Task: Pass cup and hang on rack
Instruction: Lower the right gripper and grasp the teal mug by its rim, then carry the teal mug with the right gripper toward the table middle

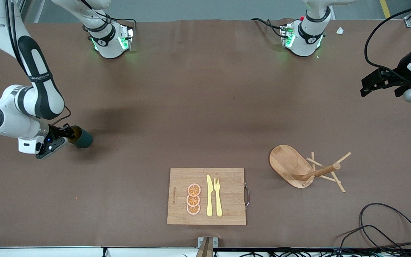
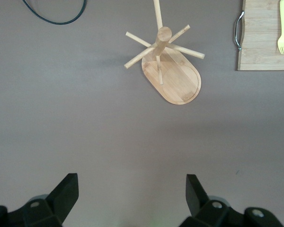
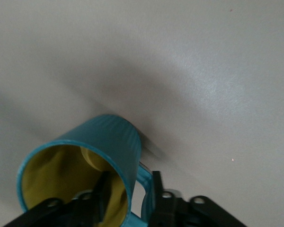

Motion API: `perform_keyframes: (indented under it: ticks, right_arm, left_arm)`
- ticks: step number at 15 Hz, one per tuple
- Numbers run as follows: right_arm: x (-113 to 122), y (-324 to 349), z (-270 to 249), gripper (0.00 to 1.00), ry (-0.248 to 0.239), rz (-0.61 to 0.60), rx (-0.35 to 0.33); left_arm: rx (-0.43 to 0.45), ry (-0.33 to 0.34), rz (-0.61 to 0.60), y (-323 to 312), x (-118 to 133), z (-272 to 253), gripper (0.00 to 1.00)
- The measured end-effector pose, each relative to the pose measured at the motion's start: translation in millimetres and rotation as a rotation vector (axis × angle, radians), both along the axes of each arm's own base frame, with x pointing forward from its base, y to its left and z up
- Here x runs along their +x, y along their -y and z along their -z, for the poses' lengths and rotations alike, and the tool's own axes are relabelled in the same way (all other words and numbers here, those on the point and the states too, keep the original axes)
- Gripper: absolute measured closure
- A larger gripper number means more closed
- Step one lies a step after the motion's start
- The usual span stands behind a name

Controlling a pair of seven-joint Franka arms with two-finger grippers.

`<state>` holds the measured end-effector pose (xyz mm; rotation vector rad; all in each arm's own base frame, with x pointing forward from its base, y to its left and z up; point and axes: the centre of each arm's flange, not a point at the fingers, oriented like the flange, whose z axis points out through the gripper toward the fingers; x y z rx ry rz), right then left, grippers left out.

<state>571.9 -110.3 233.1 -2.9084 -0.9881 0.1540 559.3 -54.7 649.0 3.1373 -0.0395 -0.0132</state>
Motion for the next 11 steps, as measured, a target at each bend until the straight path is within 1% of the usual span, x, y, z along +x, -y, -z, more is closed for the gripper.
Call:
perform_keyframes:
  ticks: [3,4,6,8,11]
  right_arm:
    - [-1,4,0,0.92,0.004,0.008,0.018]
    - [0,2,0,0.96,0.003,0.013,0.024]
    - [2,-7,-6,0.96,-0.023,0.027,0.037]
    - [10,-34,-26,0.96,-0.057,0.071,0.039]
    - [17,-111,-70,0.96,-0.072,0.16,0.019]
  left_arm:
    - [0.0,0.002,-0.006,-3,0,-1,0.0]
    - [0.0,0.003,-0.008,-4,0,-2,0.0]
    - [0.0,0.005,-0.01,-6,-1,-3,0.0]
    - [0.0,0.006,-0.012,-6,-1,-3,0.0]
    - [0.0,0.006,-0.015,-8,0,-3,0.0]
